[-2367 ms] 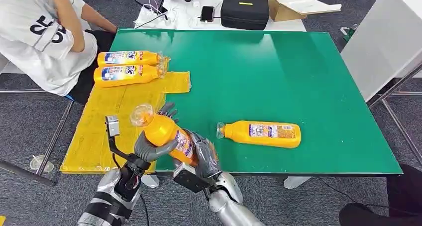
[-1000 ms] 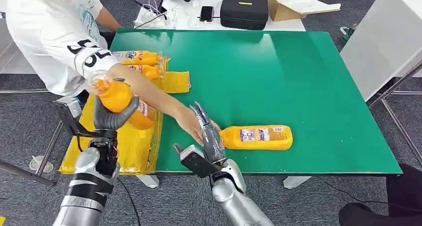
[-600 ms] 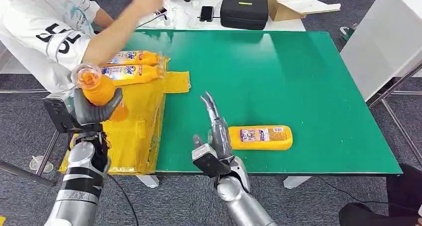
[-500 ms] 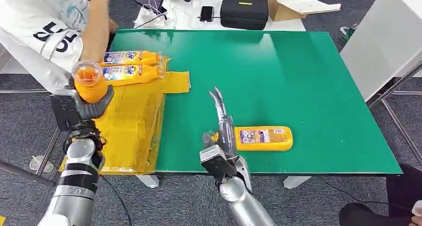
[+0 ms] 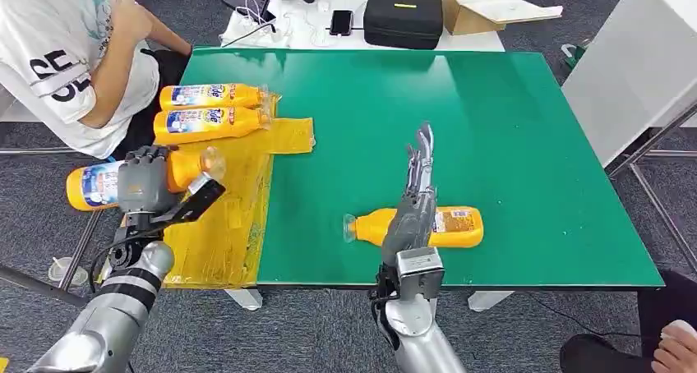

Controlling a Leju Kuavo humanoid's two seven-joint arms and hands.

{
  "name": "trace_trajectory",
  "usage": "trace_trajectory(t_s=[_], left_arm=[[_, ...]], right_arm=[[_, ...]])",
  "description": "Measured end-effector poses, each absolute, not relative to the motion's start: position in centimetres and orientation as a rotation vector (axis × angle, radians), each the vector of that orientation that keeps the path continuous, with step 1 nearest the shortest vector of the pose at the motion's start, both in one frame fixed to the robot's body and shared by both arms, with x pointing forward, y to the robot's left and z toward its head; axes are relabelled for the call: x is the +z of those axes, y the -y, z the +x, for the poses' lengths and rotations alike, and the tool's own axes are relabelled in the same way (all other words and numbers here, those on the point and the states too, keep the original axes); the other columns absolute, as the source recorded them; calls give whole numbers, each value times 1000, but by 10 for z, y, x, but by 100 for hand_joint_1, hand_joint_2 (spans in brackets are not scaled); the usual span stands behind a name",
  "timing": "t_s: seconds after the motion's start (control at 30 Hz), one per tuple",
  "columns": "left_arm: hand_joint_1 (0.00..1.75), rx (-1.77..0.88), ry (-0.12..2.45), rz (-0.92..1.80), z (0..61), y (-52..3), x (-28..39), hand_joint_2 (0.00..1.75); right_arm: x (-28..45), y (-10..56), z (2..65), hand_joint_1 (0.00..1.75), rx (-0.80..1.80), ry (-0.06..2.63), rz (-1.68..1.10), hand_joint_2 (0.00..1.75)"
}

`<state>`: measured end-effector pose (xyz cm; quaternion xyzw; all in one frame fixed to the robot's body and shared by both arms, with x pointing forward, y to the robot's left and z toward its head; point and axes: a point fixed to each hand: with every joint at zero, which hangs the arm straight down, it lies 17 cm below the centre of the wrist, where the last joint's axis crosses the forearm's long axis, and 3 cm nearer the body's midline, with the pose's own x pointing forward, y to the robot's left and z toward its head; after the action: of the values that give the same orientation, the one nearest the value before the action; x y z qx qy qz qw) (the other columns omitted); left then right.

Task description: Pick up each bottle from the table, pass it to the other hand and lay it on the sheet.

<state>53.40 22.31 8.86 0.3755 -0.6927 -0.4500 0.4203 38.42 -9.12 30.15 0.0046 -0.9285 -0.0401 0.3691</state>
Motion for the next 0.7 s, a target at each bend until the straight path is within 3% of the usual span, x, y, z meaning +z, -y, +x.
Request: trace_trajectory(t_s=[0.27,0.7], left_arm=[[175,-1283,1601,714,514,-210,29,175],[175,-1280,1580,620,505,-207,14,175]], right_arm=[[296,83,387,0,-62,2358,64,0],[287,78,392,0,-35,2328,78,0]])
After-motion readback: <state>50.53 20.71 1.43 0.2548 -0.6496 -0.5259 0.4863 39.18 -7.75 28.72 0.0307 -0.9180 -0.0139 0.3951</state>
